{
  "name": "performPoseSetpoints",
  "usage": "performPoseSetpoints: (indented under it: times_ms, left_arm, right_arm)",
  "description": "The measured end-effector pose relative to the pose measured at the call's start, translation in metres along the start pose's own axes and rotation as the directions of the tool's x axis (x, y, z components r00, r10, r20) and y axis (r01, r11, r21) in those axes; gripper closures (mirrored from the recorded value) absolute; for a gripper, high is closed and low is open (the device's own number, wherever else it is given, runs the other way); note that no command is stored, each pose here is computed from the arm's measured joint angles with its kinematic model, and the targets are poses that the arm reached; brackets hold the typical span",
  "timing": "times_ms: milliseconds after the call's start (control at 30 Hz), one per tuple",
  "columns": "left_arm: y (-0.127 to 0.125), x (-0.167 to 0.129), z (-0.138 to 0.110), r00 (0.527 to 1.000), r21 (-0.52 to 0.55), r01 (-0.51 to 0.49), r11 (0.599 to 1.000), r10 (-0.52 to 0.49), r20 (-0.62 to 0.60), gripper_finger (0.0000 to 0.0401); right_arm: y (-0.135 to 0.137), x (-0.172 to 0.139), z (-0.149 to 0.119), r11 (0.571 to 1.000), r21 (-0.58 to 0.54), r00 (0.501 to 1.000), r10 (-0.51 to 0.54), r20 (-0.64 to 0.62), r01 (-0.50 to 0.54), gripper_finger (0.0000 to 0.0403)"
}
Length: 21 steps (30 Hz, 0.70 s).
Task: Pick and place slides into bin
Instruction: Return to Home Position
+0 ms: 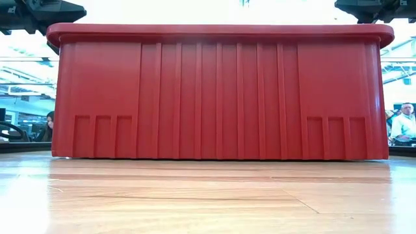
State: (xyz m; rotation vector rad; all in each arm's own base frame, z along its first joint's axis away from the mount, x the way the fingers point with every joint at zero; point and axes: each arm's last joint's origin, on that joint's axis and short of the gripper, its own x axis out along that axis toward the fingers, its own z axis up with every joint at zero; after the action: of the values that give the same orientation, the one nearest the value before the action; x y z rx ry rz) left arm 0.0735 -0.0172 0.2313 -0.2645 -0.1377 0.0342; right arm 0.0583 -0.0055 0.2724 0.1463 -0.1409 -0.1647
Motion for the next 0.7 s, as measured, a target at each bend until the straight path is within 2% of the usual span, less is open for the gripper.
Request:
performPoseSetpoints:
  times_ms: [700]
  left_arm:
    - [0.0, 0.0, 0.0, 1.0, 0.0, 0.0, 1.0, 0.0, 0.0, 0.0382]
  right_arm:
    - [0.0, 0.0, -0.0001, 1.0, 0.0, 1.0, 0.0, 0.0, 0.0, 0.0403]
